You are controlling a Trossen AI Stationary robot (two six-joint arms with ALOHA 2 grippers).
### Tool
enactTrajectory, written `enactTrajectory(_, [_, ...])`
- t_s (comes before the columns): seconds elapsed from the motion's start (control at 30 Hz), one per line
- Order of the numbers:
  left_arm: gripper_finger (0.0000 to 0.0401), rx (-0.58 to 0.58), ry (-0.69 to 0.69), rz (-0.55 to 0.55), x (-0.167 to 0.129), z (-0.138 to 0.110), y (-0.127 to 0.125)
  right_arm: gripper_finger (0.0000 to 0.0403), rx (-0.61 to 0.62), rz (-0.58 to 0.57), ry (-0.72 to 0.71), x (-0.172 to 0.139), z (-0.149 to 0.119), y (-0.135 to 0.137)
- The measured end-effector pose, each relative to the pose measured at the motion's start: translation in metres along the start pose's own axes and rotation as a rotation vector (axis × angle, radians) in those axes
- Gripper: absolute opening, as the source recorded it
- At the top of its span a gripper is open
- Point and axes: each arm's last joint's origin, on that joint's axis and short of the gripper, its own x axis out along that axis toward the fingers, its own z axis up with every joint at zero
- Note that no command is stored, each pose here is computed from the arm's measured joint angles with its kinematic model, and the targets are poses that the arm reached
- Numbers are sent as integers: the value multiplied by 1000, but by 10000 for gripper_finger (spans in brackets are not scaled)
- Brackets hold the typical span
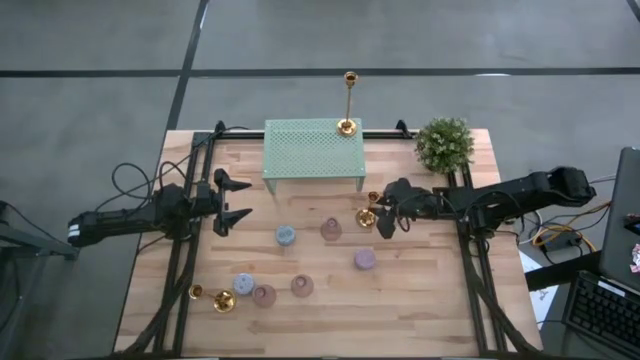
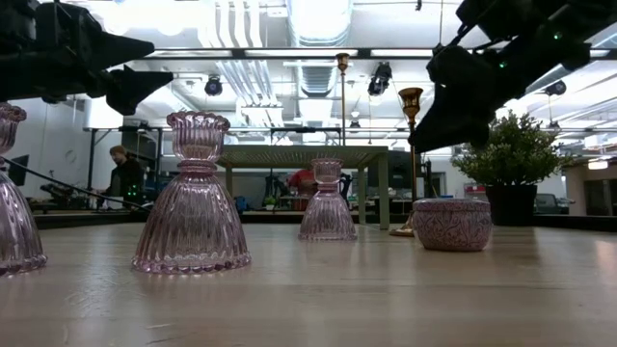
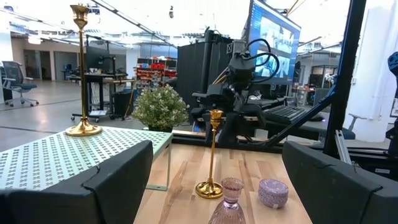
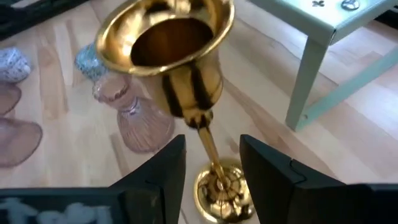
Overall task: Pick & Place candle stick holders
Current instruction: Put the top gold candle holder aligned with the other gold candle holder on the shelf
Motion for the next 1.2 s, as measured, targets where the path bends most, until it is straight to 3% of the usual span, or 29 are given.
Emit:
enactTrajectory(0.3, [362,0,3,0,0,0,0,112,-2,-1,-2,7,2,3])
enactTrajectory(0.73, [362,0,8,0,0,-1,0,24,0,51,-5,5,12,9])
enactTrajectory(0.97, [362,0,9,0,0,-1,0,18,-17,59,4,-3,33,19])
enactTrajectory(1.2, [362,0,9,0,0,-1,0,18,-53,47,-1,-25,81,34])
